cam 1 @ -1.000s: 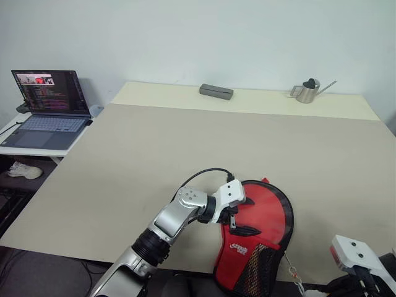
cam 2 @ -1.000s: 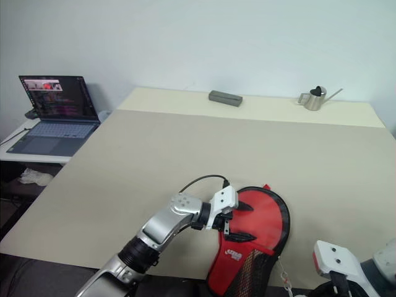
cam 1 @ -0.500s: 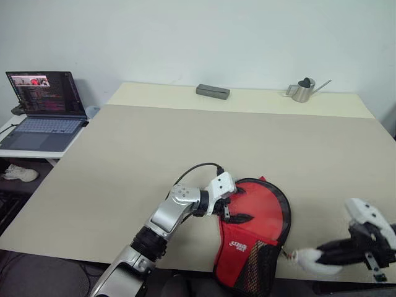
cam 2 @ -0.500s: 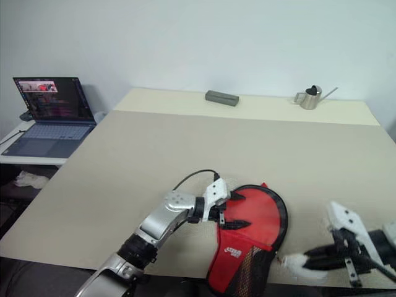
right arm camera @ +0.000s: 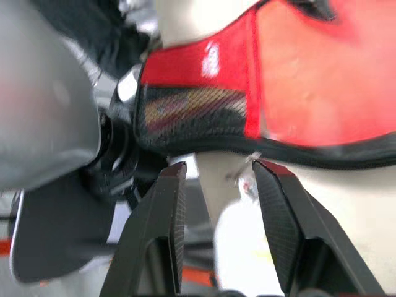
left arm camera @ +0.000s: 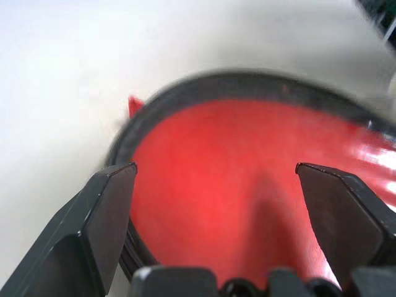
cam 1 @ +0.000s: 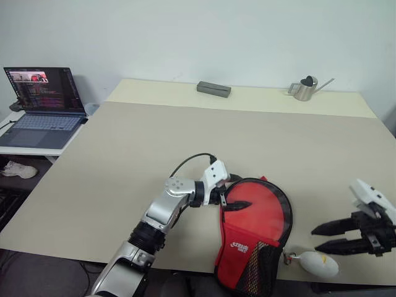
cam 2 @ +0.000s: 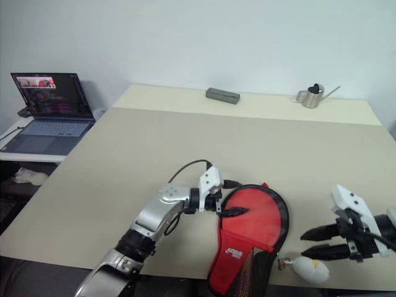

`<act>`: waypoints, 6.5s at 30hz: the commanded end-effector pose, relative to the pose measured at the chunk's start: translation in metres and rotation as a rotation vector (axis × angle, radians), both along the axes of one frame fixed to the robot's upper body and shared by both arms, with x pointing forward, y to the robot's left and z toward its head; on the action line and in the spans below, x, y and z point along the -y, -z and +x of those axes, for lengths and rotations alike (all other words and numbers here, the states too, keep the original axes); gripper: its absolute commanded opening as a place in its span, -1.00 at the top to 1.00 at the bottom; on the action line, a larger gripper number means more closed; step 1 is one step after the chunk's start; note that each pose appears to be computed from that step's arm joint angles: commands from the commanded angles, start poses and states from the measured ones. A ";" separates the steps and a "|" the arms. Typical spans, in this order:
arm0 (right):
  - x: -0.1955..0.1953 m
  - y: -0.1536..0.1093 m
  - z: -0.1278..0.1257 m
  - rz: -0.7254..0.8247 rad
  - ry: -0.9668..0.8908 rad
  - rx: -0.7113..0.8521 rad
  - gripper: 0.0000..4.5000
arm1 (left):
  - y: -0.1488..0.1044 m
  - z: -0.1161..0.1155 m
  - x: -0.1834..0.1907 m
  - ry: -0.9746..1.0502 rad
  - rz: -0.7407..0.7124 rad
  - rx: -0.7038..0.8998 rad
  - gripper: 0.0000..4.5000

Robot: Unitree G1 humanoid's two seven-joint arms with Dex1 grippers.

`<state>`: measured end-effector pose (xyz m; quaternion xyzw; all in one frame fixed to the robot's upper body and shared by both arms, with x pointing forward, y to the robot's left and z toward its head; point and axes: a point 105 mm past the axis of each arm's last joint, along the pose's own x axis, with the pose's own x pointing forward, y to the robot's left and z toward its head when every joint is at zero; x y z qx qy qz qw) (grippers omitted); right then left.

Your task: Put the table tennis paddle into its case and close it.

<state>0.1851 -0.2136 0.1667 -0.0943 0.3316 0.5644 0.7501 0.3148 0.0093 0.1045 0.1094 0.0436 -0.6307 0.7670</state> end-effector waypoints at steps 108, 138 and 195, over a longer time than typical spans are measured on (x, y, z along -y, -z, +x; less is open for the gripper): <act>-0.047 0.008 0.168 0.190 0.603 0.072 0.30 | -0.060 -0.068 -0.071 0.353 0.106 -0.018 -1.00; -0.025 -0.025 -0.001 0.060 0.153 0.015 -0.25 | -0.049 -0.026 -0.045 0.326 0.159 0.055 -1.00; -0.016 0.086 -0.032 -0.187 0.446 -0.056 -0.99 | 0.020 -0.020 0.045 0.331 0.176 0.099 -1.00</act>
